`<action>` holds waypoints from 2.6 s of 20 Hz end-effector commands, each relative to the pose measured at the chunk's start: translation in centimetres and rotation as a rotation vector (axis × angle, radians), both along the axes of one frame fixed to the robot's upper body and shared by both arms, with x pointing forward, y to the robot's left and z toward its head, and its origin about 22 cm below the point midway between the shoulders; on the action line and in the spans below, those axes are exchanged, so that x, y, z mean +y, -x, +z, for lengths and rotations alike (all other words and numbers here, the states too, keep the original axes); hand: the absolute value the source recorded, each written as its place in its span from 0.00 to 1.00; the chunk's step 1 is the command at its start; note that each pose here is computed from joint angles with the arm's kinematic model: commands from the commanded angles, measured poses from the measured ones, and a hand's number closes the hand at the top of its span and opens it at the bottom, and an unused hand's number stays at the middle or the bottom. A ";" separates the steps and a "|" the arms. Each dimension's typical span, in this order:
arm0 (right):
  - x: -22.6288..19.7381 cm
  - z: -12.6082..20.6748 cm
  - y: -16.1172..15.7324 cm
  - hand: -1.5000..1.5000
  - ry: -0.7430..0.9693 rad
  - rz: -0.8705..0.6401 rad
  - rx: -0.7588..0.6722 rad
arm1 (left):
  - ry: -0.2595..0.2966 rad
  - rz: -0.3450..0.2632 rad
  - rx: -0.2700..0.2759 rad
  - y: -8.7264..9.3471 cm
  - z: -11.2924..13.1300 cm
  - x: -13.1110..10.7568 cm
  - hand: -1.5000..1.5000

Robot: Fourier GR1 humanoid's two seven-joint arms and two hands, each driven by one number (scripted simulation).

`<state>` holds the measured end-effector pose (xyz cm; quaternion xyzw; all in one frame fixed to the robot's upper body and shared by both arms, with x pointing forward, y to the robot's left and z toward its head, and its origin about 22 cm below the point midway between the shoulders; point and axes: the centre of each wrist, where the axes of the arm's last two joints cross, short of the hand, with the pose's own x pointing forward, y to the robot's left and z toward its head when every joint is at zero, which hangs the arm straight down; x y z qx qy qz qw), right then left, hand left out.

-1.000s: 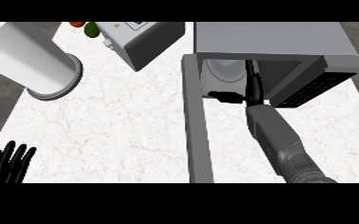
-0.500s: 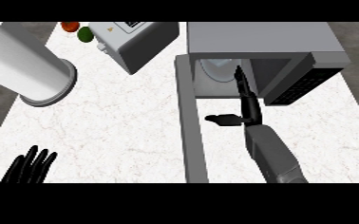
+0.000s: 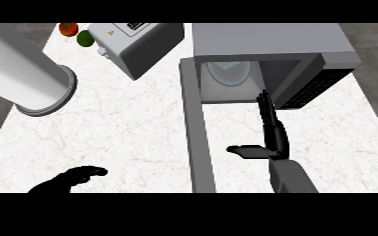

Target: Pick up the milk, place it into the microwave and close the microwave

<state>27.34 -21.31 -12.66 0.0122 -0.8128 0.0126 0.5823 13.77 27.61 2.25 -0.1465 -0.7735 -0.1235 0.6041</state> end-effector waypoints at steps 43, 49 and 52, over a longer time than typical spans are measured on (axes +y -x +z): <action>-10.4 19.7 6.7 0.00 -0.074 0.239 -0.267 | -0.325 -0.303 0.009 -14.4 -1.7 -27.3 1.00; -9.7 20.8 6.3 0.00 -0.083 0.338 -0.287 | -0.196 -0.248 -0.052 -16.7 1.1 -27.9 1.00; -9.9 21.9 6.1 0.00 -0.066 0.359 -0.311 | -0.191 -0.231 -0.066 -18.1 2.5 -28.3 1.00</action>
